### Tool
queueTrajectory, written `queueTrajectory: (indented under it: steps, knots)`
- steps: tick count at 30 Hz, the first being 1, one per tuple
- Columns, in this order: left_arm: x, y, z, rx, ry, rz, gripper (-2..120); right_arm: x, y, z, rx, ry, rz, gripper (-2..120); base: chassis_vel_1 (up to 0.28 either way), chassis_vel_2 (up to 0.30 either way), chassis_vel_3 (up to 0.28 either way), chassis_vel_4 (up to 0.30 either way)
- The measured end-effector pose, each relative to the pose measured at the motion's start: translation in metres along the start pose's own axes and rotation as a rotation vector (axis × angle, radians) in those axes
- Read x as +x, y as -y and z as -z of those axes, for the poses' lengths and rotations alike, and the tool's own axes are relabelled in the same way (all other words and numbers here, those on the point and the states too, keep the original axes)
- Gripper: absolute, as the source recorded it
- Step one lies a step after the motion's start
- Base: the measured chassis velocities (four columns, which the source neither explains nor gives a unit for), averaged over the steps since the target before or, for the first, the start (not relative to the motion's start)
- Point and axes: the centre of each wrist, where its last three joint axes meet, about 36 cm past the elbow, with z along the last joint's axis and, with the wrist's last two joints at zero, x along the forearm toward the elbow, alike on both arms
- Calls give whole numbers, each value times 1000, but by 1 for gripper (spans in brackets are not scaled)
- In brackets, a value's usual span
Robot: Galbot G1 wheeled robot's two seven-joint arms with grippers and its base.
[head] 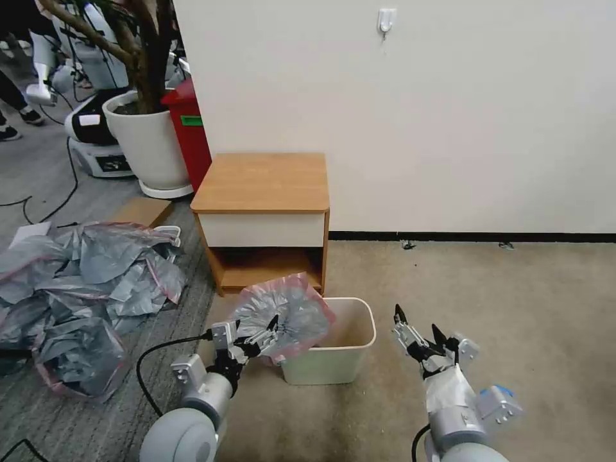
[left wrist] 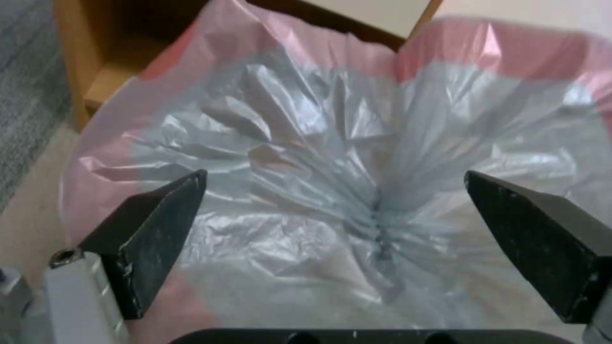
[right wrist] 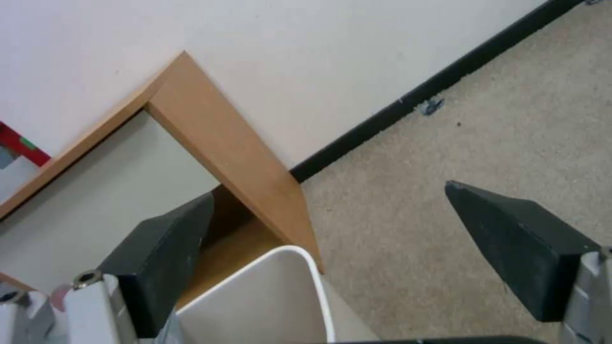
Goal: Pick up the garbage bag from the table and place it over the trash can.
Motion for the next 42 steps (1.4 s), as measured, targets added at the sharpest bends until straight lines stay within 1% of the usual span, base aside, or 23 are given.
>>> queueTrajectory:
  steps: [3,8,12,14,15,16,18,26,40,42]
  knots:
    - [-2,-1,-1,-6,-6,-2,100,-1,1,0,5,-1,2,93,0,0,0,0]
    - [-6,-1,-4,-15,-14,-4,100,-5,2,-1,12,-2,4,88,0,0,0,0]
    - [-9,-1,-7,-25,-21,-3,96,-6,4,-3,15,-6,3,87,0,0,0,0]
    - [-11,-1,-8,-30,-24,-3,93,-6,4,-3,17,-8,2,84,0,0,0,0]
    - [-13,-1,-8,-35,-28,-2,86,-6,5,-3,19,-8,3,84,0,0,0,0]
    - [-13,-1,-8,-35,-28,-2,86,-6,5,-3,19,-8,3,84,0,0,0,0]
    - [-16,0,-8,-42,-35,1,78,-7,6,-3,23,-8,3,82,0,0,0,0]
    - [-22,0,-11,-62,-76,23,77,-7,7,-4,22,-10,-2,80,0,0,0,0]
    - [-31,0,-15,-76,-106,32,77,-8,8,-10,17,-16,-14,76,0,0,0,0]
    - [-34,0,-13,-78,-114,31,75,-8,8,-11,16,-16,-16,75,0,0,0,0]
